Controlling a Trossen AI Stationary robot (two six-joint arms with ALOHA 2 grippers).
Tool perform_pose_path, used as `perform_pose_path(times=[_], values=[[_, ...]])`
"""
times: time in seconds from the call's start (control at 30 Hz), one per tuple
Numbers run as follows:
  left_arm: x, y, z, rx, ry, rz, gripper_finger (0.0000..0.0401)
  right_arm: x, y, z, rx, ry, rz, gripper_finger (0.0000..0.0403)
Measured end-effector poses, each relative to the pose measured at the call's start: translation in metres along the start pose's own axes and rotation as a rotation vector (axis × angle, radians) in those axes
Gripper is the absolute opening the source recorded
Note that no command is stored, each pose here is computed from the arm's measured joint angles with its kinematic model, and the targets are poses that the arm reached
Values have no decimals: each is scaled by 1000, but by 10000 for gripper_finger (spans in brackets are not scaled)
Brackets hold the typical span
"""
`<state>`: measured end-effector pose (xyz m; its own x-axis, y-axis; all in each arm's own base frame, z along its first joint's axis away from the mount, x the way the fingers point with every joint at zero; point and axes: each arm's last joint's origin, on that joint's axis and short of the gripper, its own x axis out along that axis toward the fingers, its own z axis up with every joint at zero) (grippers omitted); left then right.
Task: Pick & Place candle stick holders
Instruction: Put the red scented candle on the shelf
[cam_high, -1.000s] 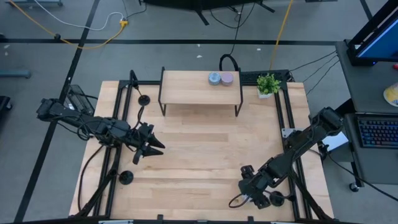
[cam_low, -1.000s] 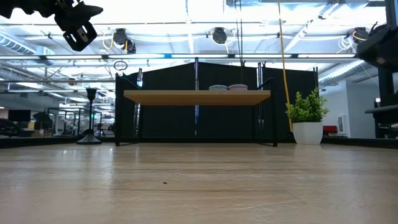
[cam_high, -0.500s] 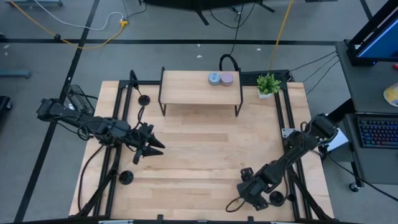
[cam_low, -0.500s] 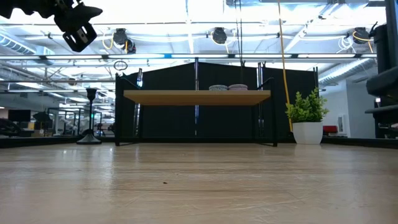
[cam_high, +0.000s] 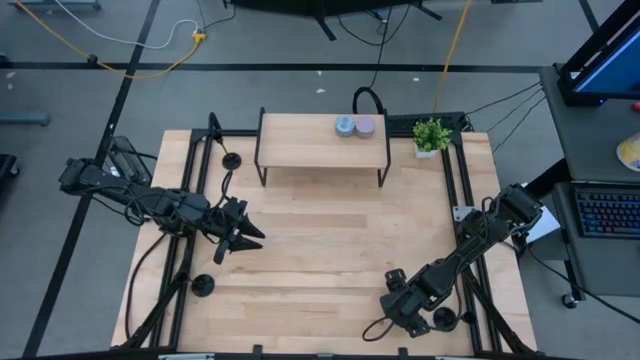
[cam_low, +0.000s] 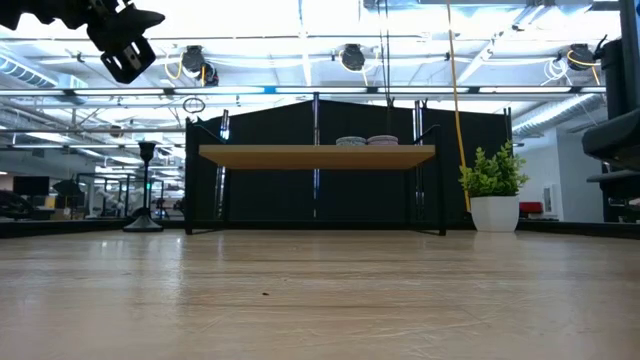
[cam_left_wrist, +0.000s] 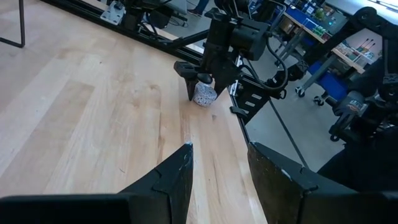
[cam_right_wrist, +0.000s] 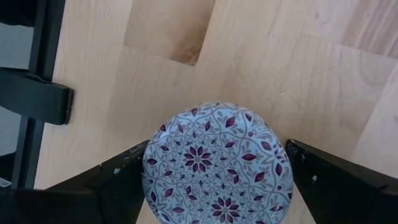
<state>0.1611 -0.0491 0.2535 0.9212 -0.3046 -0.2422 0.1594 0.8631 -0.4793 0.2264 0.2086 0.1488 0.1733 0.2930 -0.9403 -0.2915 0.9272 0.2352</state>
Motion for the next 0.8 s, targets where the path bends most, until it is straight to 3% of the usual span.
perform_pose_path(times=[0.37, 0.8], values=[[0, 0, -1, 0, 6, 3, 159, 0, -1, -2, -15, 22, -10, 314], [0, 0, -1, -1, 5, 4, 159, 0, -3, -1, -8, 23, -11, 312]])
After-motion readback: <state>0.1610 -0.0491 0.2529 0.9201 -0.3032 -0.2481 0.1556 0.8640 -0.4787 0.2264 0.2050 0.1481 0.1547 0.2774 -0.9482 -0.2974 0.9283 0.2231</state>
